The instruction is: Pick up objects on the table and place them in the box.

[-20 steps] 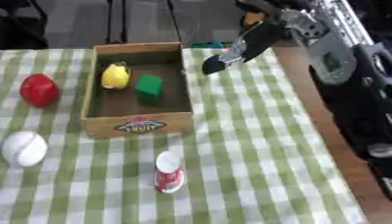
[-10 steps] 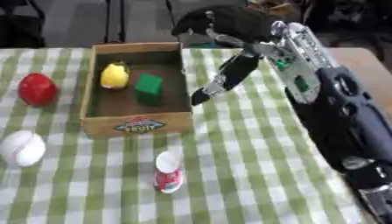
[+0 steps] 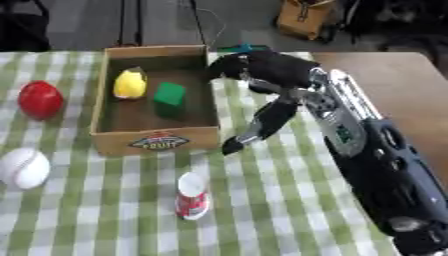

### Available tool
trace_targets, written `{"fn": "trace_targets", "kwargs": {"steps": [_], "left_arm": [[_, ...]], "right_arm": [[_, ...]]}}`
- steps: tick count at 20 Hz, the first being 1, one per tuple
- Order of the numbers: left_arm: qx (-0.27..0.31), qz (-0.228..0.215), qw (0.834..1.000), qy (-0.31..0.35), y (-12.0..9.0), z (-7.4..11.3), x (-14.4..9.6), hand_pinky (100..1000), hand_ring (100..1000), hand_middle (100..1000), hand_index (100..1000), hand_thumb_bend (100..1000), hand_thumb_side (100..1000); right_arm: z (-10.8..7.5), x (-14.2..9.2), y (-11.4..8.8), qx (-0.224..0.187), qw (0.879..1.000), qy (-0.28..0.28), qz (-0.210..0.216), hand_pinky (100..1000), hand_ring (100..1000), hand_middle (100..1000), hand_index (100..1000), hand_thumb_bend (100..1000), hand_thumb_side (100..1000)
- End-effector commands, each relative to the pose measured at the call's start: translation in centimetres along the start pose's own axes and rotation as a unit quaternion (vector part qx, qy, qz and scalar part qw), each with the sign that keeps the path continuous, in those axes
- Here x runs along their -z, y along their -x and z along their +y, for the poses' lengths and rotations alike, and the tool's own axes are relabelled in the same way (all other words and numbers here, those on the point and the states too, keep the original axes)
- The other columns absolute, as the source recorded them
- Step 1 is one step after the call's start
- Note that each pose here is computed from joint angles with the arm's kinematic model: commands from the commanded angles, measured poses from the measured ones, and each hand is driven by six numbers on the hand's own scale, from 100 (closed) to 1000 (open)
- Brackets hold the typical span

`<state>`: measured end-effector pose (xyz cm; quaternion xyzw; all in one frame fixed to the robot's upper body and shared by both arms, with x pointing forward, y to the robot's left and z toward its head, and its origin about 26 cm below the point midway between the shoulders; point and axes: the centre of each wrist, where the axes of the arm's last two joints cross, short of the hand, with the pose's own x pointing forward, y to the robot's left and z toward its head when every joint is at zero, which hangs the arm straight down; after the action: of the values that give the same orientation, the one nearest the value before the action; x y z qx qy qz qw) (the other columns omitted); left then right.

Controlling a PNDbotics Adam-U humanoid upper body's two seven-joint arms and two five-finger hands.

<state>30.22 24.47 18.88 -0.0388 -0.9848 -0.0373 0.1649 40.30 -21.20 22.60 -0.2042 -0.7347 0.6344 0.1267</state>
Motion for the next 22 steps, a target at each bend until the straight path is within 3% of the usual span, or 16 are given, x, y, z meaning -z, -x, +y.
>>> {"fn": "trace_targets", "kwargs": {"steps": [1, 5, 6, 10, 22], "left_arm": [[0.006, -0.013, 1.000, 0.013, -0.4, 0.2, 0.8, 444, 654, 767, 779, 180, 1000], [0.006, -0.012, 1.000, 0.014, -0.4, 0.2, 0.8, 444, 654, 767, 779, 180, 1000], [0.006, -0.012, 1.000, 0.014, -0.4, 0.2, 0.8, 444, 653, 767, 778, 180, 1000], [0.006, -0.012, 1.000, 0.013, -0.4, 0.2, 0.9, 446, 653, 766, 776, 181, 1000], [0.004, -0.016, 1.000, 0.008, -0.4, 0.2, 1.1, 447, 654, 766, 776, 182, 1000]], "right_arm": [[-1.6, -0.6, -1.0, 0.011, 1.000, 0.026, -0.005, 766, 817, 806, 888, 852, 885], [-1.7, -1.2, -1.8, 0.035, 0.998, 0.046, 0.001, 755, 798, 791, 881, 834, 909], [-1.4, -1.5, -2.0, 0.046, 0.997, 0.058, 0.007, 736, 773, 775, 866, 806, 950], [-0.1, -2.3, -3.2, 0.084, 0.992, 0.085, 0.027, 720, 750, 751, 841, 775, 965], [3.4, -3.5, -5.3, 0.163, 0.981, 0.087, 0.067, 701, 719, 730, 816, 704, 947]]}}
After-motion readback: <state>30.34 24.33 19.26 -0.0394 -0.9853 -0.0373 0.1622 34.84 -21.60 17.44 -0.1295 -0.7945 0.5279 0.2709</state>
